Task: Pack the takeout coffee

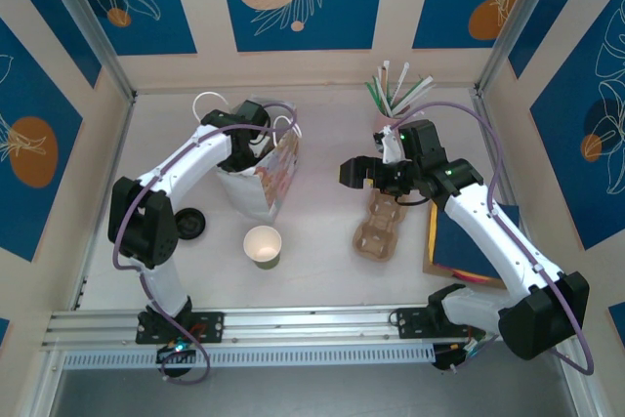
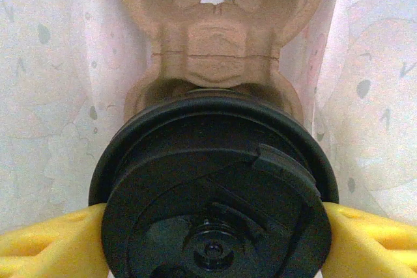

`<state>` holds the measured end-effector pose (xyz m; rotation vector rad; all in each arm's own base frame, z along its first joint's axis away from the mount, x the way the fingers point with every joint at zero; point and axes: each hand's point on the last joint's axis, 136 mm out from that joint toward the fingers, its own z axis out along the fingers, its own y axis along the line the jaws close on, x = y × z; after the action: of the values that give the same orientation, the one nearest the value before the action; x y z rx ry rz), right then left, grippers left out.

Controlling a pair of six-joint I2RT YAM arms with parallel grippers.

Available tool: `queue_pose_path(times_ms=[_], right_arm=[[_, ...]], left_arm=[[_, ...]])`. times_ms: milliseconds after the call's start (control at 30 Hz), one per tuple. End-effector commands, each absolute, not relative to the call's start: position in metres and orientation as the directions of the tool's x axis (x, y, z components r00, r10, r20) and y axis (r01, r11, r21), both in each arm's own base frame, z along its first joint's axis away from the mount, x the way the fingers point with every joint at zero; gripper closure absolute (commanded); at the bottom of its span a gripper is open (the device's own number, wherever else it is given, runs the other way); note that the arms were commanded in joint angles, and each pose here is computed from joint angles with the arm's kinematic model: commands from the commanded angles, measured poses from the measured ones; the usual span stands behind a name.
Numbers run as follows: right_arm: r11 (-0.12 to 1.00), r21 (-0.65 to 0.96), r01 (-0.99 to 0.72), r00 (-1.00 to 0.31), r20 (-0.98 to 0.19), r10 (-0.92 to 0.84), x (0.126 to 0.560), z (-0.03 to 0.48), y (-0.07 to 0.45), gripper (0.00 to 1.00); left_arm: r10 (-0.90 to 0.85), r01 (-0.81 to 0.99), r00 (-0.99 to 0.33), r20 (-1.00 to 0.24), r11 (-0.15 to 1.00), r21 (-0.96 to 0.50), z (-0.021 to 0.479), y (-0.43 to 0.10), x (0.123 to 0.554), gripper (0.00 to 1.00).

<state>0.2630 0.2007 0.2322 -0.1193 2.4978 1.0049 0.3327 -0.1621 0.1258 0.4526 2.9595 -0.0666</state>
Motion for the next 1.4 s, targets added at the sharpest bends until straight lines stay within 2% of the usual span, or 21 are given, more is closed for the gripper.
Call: queue_pose_path(times_ms=[0, 1367], right_arm=[[0.718, 0.650, -0.248, -0.902, -0.426, 0.074, 0.2603, 0.2358, 0.2045, 0.01], [0.726, 0.644, -0.243, -0.903, -0.423, 0.072, 0.2575, 0.2336, 0.2034, 0.01]], left_arm=[[0.268, 0.269, -0.963, 0.034, 0.963, 0.034, 0.0925, -0.1349, 0.3053, 0.23], [0.266, 0.267, -0.964, 0.015, 0.963, 0.028, 0.1013, -0.1361, 0.3050, 0.18]])
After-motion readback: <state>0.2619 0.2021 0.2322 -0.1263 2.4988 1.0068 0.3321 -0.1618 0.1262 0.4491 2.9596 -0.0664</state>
